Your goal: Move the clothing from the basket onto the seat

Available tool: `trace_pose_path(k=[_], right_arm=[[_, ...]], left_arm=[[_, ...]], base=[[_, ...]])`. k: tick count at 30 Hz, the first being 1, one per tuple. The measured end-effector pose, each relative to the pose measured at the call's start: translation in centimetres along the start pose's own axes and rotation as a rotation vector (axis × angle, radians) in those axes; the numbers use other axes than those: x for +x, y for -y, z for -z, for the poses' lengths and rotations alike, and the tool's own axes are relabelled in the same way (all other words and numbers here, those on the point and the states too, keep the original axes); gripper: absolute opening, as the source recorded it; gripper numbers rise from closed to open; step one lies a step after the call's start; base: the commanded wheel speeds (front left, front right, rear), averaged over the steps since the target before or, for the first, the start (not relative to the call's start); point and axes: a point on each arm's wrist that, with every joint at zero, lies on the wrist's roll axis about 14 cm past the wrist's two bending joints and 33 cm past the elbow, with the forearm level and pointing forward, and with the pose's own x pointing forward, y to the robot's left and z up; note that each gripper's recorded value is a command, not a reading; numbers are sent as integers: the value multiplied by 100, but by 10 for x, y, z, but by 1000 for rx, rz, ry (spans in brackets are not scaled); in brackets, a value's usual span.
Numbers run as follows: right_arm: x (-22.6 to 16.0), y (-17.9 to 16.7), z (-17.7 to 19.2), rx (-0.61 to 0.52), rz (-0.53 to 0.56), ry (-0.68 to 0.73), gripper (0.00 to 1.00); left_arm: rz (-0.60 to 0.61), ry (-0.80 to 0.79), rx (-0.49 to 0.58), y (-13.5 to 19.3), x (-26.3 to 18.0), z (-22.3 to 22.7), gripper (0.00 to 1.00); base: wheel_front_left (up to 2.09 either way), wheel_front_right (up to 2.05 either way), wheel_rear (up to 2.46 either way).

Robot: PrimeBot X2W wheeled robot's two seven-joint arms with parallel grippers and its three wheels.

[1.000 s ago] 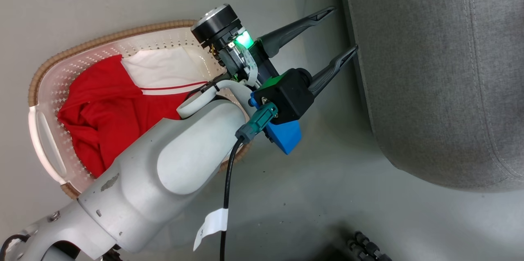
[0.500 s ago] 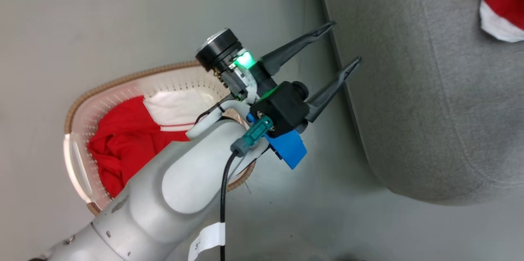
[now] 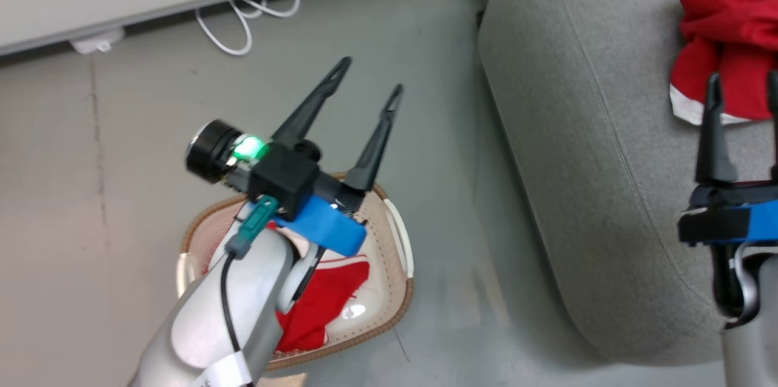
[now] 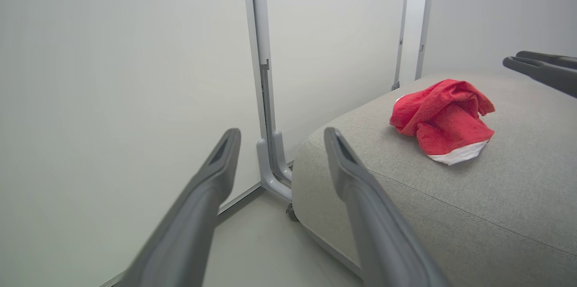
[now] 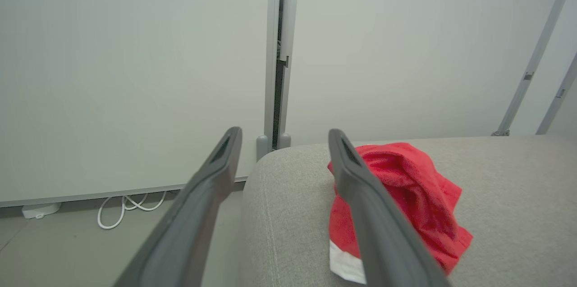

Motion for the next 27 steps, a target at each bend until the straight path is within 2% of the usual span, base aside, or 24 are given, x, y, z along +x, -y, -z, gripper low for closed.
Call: trace_pose_path(k=[12, 20, 27], right_arm=[[-12, -99, -36, 126, -242, 95, 100], [-31, -127, -44, 167, -307, 102, 100], [-49, -131, -24, 180, -314, 33, 100]], left_arm=[[-363, 44, 31, -72, -85, -39, 100], [-516, 45, 34, -90, -137, -46, 100], [-571, 7, 22, -89, -166, -35, 100]], base=[[0, 0, 0], [0, 0, 0], [0, 0, 0]])
